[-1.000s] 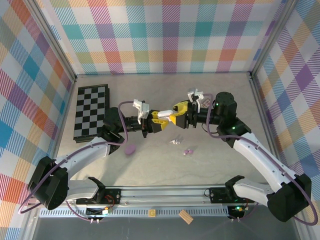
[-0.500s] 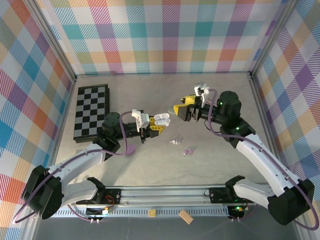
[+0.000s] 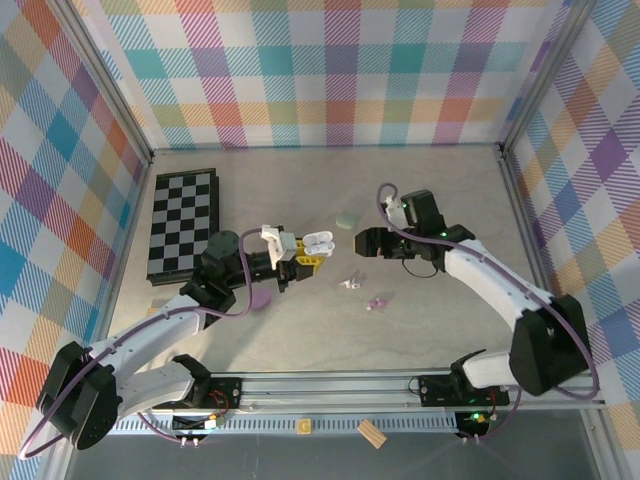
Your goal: Insert the wireless bluetooth earbuds into the charging case
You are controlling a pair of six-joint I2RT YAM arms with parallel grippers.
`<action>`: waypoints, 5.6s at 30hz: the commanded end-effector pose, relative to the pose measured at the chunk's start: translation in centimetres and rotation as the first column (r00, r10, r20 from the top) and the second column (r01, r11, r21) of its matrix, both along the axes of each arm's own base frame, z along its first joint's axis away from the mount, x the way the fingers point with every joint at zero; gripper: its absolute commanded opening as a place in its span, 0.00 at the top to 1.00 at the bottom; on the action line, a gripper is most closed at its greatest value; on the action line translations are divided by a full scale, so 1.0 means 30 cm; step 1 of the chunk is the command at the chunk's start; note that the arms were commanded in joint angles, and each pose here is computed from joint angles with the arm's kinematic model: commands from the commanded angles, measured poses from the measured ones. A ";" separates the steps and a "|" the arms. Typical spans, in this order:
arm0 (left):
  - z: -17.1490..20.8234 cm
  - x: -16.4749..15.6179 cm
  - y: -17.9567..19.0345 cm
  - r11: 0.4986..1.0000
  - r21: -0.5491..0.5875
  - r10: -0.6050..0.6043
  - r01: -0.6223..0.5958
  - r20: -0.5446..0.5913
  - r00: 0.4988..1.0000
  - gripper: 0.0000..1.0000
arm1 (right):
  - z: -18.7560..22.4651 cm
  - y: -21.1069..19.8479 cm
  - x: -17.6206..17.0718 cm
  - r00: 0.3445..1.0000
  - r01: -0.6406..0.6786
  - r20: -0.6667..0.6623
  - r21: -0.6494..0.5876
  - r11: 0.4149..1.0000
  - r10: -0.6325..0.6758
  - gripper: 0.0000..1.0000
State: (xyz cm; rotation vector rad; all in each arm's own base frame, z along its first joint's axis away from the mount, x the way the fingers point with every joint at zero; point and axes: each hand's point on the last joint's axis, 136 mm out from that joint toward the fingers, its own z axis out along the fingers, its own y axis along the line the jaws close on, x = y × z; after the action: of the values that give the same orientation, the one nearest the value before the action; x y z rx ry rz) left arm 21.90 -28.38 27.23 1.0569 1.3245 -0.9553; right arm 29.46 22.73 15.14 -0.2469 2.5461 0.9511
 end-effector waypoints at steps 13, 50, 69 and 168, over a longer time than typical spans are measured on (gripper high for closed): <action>0.041 -0.014 0.027 0.999 -0.015 0.042 -0.041 0.105 0.994 1.00 | -0.254 0.204 -0.165 0.942 0.040 -0.332 0.005 0.999 -0.036 0.40; 0.050 -0.026 0.040 0.999 0.013 0.047 -0.049 0.121 0.992 1.00 | -0.365 0.139 -0.090 0.932 0.167 -0.321 -0.034 0.985 -0.169 0.48; 0.055 -0.027 0.038 0.999 0.020 0.041 -0.044 0.123 0.992 1.00 | -0.441 0.154 -0.073 0.924 0.164 -0.342 -0.052 0.985 -0.172 0.64; -0.049 0.034 0.126 0.979 0.062 0.194 -0.197 0.040 0.980 0.99 | -0.387 -0.122 -0.052 0.929 -0.315 -0.361 -0.661 0.681 0.080 0.56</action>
State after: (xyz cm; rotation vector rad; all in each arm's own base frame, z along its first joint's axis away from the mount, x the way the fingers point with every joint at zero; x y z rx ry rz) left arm 23.03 -25.02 25.75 0.9600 1.4277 -0.7670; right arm 29.09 20.03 3.45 -0.5610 3.0701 0.0914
